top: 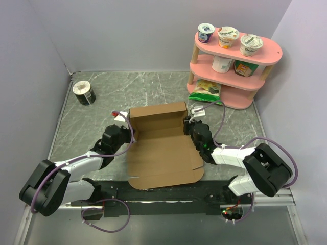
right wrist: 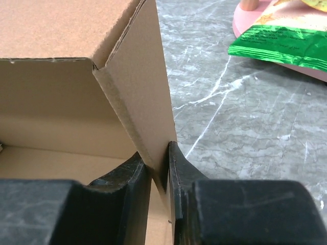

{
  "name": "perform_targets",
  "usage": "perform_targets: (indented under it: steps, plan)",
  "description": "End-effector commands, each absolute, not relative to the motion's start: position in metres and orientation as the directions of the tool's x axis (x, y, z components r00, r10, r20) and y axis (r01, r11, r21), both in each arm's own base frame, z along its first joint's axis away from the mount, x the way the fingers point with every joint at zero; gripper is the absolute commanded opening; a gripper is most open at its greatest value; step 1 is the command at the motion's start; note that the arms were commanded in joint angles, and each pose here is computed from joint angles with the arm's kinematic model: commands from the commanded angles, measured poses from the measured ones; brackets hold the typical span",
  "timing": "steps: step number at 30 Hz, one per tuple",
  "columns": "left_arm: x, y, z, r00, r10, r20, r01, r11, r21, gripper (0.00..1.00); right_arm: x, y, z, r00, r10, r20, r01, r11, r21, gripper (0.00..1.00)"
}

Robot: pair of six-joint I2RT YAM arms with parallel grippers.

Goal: Fold the paper box

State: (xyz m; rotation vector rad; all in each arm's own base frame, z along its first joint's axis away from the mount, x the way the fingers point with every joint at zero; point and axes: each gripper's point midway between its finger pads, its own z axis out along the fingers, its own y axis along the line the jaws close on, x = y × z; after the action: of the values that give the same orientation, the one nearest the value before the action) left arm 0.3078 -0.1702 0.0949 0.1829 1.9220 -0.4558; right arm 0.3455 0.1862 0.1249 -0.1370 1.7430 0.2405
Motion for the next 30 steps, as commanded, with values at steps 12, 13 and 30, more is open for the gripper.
perform_targets:
  steps: [12, 13, 30]
  plan:
    - [0.301, -0.209, 0.13, -0.328, -0.104, -0.939, 0.503, 0.822, -0.266, 0.01, 0.367, 0.181, 0.159, -0.089, 0.131, -0.987, -0.133, 0.981, 0.142, 0.46]
    - [0.302, -0.209, 0.13, -0.327, -0.104, -0.939, 0.499, 0.825, -0.265, 0.01, 0.367, 0.181, 0.158, -0.089, 0.135, -0.987, -0.134, 0.98, 0.146, 0.45]
    - [0.314, -0.175, 0.129, -0.32, -0.185, -0.929, 0.295, 0.912, -0.283, 0.01, 0.349, 0.148, 0.137, -0.127, 0.175, -0.976, -0.001, 0.984, 0.177, 0.0]
